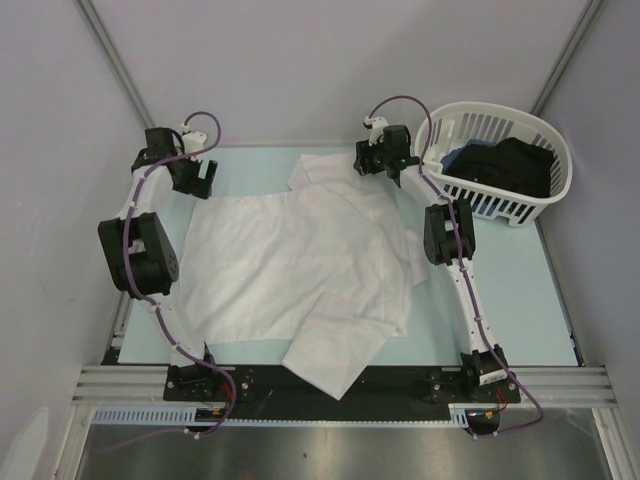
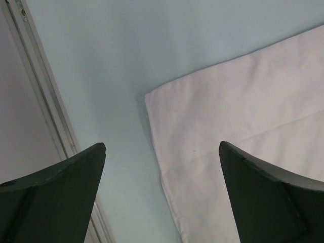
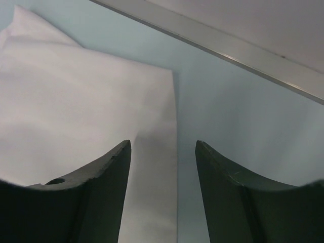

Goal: Fold and stack the long sleeve shirts
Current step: Fold the shirt

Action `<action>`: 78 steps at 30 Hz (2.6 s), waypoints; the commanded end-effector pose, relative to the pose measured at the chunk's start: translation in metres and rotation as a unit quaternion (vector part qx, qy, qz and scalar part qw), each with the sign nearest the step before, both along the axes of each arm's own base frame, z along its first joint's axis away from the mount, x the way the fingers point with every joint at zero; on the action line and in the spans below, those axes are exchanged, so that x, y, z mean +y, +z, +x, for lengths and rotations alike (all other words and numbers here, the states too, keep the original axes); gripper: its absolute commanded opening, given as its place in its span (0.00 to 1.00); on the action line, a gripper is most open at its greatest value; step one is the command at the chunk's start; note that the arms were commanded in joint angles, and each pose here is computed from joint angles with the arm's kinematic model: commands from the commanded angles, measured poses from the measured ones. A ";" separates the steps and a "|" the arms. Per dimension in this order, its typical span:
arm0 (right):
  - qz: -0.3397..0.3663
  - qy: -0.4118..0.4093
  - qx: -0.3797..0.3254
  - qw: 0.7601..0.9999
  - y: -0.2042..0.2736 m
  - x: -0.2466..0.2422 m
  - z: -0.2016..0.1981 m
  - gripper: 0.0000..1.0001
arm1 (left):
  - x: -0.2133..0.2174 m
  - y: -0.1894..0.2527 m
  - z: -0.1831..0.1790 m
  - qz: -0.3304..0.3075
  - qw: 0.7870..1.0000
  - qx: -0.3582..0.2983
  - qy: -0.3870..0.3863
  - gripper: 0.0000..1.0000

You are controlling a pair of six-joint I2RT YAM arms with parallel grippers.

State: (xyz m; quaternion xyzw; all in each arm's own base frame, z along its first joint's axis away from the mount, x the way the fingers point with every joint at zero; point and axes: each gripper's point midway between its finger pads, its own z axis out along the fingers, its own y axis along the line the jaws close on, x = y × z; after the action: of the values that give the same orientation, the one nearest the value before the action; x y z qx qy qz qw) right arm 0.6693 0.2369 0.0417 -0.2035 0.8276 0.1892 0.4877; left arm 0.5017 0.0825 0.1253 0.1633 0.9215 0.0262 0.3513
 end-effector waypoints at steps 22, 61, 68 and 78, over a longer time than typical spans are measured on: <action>-0.127 0.054 0.021 0.990 -0.008 0.011 -0.029 0.04 | 0.019 -0.034 0.005 0.026 0.995 0.090 -0.018 0.97; -0.109 -0.004 -0.109 0.988 0.111 -0.037 -0.012 0.00 | -0.001 -0.064 0.065 0.029 0.970 0.030 -0.241 0.65; -0.110 0.012 -0.109 0.988 0.105 -0.025 -0.015 0.00 | 0.005 -0.094 0.059 0.049 0.962 0.061 -0.263 0.65; -0.111 0.026 -0.123 0.986 0.113 -0.017 -0.014 0.00 | 0.012 -0.115 0.044 0.069 0.952 0.103 -0.281 0.44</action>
State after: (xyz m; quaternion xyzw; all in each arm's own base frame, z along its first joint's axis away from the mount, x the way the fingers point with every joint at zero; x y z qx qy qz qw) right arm 0.6467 0.2084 0.0990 -0.2868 0.8119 0.0811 0.5020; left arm 0.5535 0.0911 0.0260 0.4216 0.8682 -0.0227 0.2608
